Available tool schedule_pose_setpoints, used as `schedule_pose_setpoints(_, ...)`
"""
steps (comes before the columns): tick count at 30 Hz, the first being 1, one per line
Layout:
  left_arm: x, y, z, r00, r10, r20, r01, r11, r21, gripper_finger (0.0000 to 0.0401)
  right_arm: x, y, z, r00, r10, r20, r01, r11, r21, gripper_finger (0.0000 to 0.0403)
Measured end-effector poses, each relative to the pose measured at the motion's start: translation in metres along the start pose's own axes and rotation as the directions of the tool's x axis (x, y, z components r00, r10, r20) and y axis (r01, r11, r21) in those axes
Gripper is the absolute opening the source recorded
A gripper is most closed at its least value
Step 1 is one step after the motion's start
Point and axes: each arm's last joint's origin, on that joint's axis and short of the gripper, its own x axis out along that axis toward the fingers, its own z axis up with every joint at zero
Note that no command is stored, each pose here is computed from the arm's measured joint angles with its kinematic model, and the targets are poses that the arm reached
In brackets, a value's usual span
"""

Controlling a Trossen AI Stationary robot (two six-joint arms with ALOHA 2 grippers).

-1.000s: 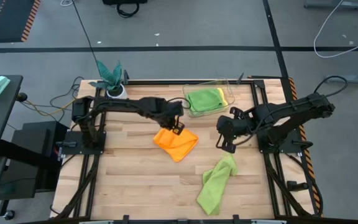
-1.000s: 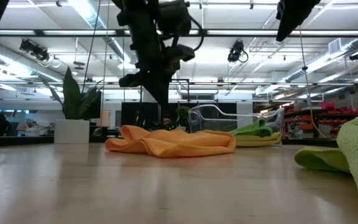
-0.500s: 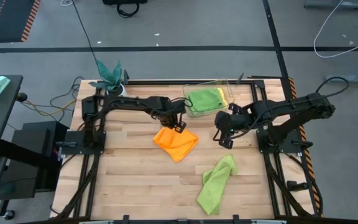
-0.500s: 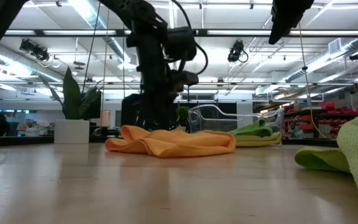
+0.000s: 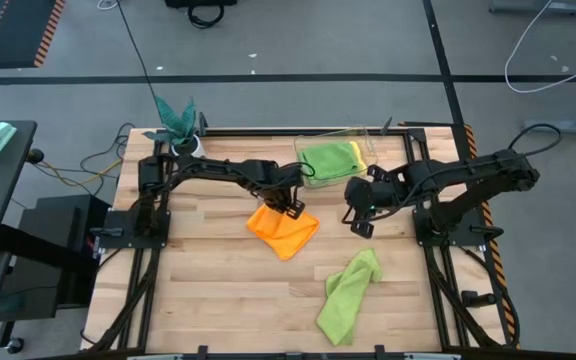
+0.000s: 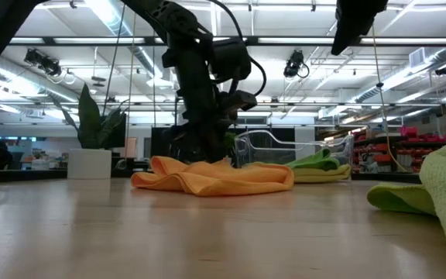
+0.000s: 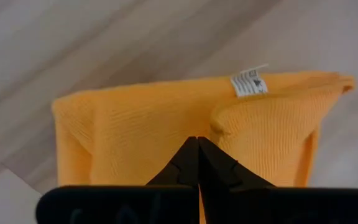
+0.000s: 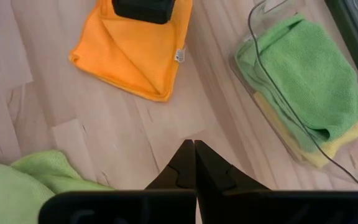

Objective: Fold microfiber towels
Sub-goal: Fold the orange towel

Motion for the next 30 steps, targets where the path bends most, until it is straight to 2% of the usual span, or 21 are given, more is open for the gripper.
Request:
schedule_pose_setpoints(6,0.004,-0.011,-0.006,0.998,-0.063,-0.011,0.063,0.998,0.029,0.0009,0.001,-0.004,0.002,1.000,-0.009,-0.002,0.009,1.000,0.010,0.0000)
schedule_pose_setpoints(13,0.008,-0.039,-0.038,0.989,-0.111,-0.098,0.121,0.988,0.100,0.0008,0.001,-0.003,0.001,1.000,-0.008,-0.003,0.008,1.000,0.008,0.0000)
schedule_pose_setpoints(22,0.008,-0.076,-0.073,0.969,-0.223,-0.108,0.238,0.959,0.151,0.0006,0.001,-0.003,0.001,1.000,-0.009,-0.004,0.009,1.000,-0.011,0.0000)
schedule_pose_setpoints(26,0.004,-0.077,-0.064,0.971,-0.225,-0.077,0.235,0.961,0.148,0.0009,0.001,-0.003,0.001,1.000,-0.009,-0.004,0.008,1.000,-0.027,0.0000)
schedule_pose_setpoints(30,-0.009,-0.067,-0.037,0.985,-0.172,-0.023,0.173,0.975,0.143,0.0005,0.001,-0.003,0.001,1.000,-0.008,-0.003,0.008,0.999,-0.033,0.0000)
